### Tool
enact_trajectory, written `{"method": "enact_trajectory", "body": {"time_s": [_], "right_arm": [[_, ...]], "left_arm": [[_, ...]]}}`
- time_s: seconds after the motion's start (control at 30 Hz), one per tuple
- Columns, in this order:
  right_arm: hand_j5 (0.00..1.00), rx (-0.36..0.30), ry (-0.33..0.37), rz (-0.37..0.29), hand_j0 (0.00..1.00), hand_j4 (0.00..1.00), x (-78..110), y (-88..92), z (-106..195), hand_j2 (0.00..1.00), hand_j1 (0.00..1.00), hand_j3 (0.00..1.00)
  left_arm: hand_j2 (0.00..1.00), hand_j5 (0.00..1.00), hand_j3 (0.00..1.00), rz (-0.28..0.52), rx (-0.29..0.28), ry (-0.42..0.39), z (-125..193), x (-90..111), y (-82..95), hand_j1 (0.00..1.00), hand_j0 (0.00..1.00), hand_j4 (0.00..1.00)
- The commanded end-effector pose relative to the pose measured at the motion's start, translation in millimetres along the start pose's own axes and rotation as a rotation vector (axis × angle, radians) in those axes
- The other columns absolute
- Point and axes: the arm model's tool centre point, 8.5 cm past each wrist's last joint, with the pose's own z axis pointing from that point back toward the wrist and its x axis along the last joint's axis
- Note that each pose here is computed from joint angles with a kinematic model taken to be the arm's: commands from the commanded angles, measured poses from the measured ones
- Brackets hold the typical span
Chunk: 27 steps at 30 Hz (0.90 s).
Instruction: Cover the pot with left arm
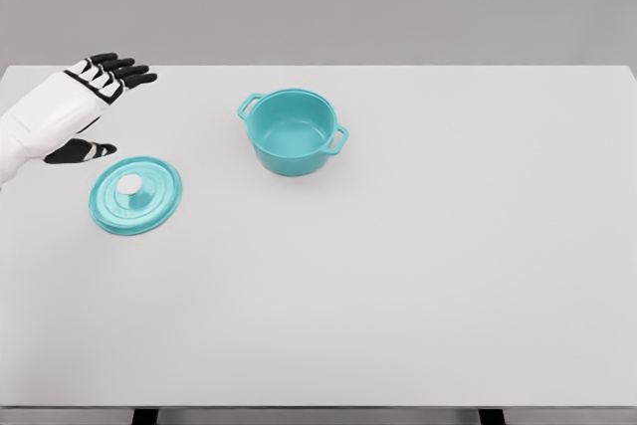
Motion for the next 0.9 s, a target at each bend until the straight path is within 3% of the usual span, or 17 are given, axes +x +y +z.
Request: {"method": "enact_trajectory", "body": {"time_s": [0.0,0.2,0.23,0.3,0.33,0.37,0.47,0.57,0.67,0.73,0.87], "right_arm": [[1.00,0.000,0.000,0.000,1.00,1.00,-0.1,0.1,0,1.00,1.00,1.00],[1.00,0.000,-0.001,0.000,1.00,1.00,0.9,0.1,0,1.00,1.00,1.00],[1.00,0.000,0.000,0.000,1.00,1.00,-0.1,0.1,0,1.00,1.00,1.00],[1.00,0.000,-0.001,0.000,1.00,1.00,0.9,0.1,0,1.00,1.00,1.00],[1.00,0.000,0.000,0.000,1.00,1.00,-0.1,0.1,0,1.00,1.00,1.00],[1.00,0.000,0.000,0.000,1.00,1.00,-0.1,0.1,0,1.00,1.00,1.00],[1.00,0.000,0.000,0.000,1.00,1.00,-0.1,0.1,0,1.00,1.00,1.00],[1.00,0.000,0.000,0.000,1.00,1.00,-0.1,0.1,0,1.00,1.00,1.00],[1.00,0.000,0.000,0.000,1.00,1.00,-0.1,0.1,0,1.00,1.00,1.00],[1.00,0.000,0.000,0.000,1.00,1.00,-0.1,0.1,0,1.00,1.00,1.00],[1.00,0.000,0.000,0.000,1.00,1.00,-0.1,0.1,0,1.00,1.00,1.00]], "left_arm": [[1.00,1.00,1.00,0.007,0.000,0.002,0,-1,-1.0,1.00,1.00,1.00],[1.00,1.00,1.00,0.007,0.008,0.002,0,-1,2.0,1.00,1.00,1.00],[1.00,1.00,1.00,0.012,-0.016,0.002,6,-6,5.2,1.00,1.00,1.00],[1.00,1.00,1.00,0.023,-0.189,0.022,22,-20,2.2,1.00,1.00,1.00],[1.00,1.00,1.00,0.050,-0.352,0.011,28,-22,-4.6,1.00,1.00,1.00],[1.00,1.00,1.00,0.058,-0.441,0.002,37,-24,-1.3,1.00,1.00,1.00],[1.00,1.00,1.00,0.085,-0.473,-0.033,44,-26,11.3,1.00,1.00,1.00],[1.00,1.00,1.00,0.083,-0.486,-0.068,28,-22,9.2,1.00,1.00,1.00],[0.93,0.93,0.93,0.105,-0.518,-0.074,19,-26,-1.2,0.93,0.93,0.93],[0.91,0.91,0.91,0.141,-0.538,-0.080,11,-24,-20.1,0.91,0.91,0.91],[0.86,0.86,0.86,0.147,-0.547,-0.087,9,-22,-24.8,0.86,0.86,0.86]]}}
